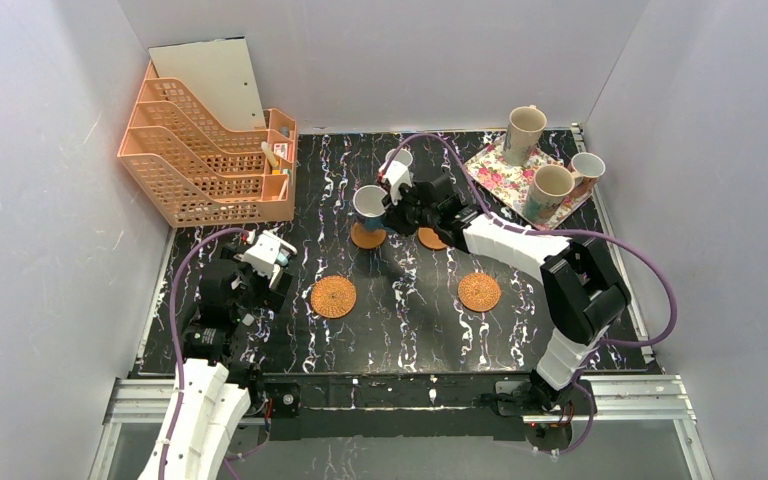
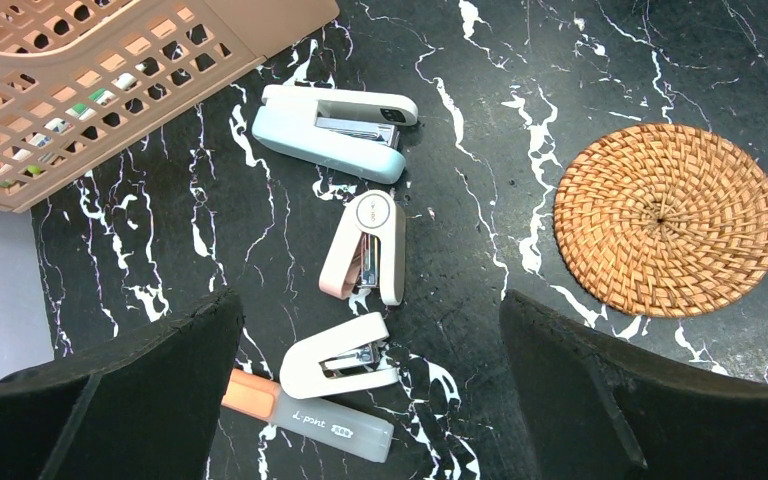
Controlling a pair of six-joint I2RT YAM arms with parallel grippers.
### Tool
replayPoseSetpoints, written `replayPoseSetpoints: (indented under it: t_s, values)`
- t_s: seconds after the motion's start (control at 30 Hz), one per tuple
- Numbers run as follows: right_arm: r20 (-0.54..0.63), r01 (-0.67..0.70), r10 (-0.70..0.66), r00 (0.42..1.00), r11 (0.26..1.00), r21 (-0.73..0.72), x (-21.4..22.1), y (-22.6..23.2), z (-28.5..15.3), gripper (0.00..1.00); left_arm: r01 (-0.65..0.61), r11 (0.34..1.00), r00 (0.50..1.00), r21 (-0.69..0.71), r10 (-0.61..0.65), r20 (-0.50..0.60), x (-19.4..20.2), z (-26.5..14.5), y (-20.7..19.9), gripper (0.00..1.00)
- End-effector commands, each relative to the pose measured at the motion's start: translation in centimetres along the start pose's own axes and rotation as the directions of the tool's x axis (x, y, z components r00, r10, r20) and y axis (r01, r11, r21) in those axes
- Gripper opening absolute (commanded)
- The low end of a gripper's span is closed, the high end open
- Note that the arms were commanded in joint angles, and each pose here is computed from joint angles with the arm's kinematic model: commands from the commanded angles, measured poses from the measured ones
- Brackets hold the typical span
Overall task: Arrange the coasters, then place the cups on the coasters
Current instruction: Place the cup on the coaster.
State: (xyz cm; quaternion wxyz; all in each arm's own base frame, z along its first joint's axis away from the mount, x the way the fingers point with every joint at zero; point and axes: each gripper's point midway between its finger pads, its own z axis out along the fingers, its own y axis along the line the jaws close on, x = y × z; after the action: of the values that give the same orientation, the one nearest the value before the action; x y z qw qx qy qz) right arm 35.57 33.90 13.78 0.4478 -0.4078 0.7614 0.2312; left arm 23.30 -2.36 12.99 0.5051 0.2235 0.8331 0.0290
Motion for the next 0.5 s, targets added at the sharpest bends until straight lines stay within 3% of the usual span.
replayPoseSetpoints:
  t_s: [0.0,0.47]
  values:
    - [0.138,0.034,-0.037,0.990,0.999,0.024,-4.3,-0.2,0.5,0.01,0.002,1.000,1.000,0.012,-0.002,-0.005,0.4,-0.1,-0.2,0.98]
    - [0.097,0.037,-0.040,0.995,0.999,0.027,-2.9,-0.1,1.7,0.01,0.005,1.000,1.000,0.008,-0.005,-0.009,0.5,-0.1,-0.1,0.98]
